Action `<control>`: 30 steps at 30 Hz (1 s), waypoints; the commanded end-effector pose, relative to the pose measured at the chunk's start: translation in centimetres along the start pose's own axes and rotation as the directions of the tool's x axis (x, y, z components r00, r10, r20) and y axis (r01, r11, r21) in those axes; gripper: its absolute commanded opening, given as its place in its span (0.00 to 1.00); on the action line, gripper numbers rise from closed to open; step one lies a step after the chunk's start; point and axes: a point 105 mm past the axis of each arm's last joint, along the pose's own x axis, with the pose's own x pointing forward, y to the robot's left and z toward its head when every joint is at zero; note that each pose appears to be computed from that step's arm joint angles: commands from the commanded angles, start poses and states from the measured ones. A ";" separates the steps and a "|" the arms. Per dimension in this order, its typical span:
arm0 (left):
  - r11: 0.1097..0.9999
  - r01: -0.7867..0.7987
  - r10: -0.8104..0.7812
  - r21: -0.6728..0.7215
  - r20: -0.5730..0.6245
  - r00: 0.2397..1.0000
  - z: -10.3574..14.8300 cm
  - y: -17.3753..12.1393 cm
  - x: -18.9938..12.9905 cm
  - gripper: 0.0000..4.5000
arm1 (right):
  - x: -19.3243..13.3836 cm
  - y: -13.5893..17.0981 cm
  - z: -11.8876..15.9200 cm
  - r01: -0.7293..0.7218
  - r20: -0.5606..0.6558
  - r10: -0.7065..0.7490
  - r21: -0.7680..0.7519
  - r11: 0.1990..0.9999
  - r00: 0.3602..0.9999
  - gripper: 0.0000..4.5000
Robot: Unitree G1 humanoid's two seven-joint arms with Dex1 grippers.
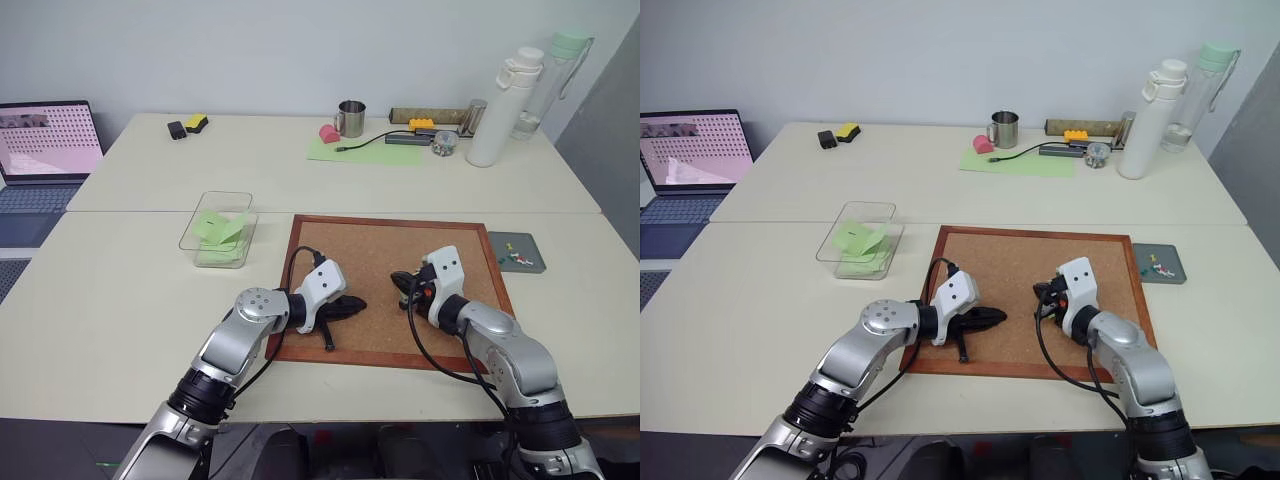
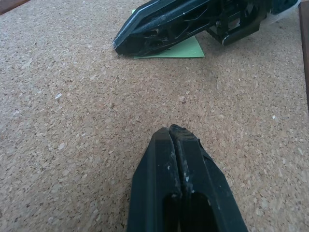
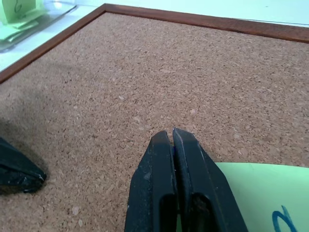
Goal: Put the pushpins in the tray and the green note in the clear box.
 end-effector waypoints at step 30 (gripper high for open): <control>0.856 0.164 0.042 -0.489 0.383 0.923 6.9 0.3 -0.3 0.98 | -1.4 2.6 7.7 -0.030 0.245 0.070 -0.162 0.986 0.967 0.00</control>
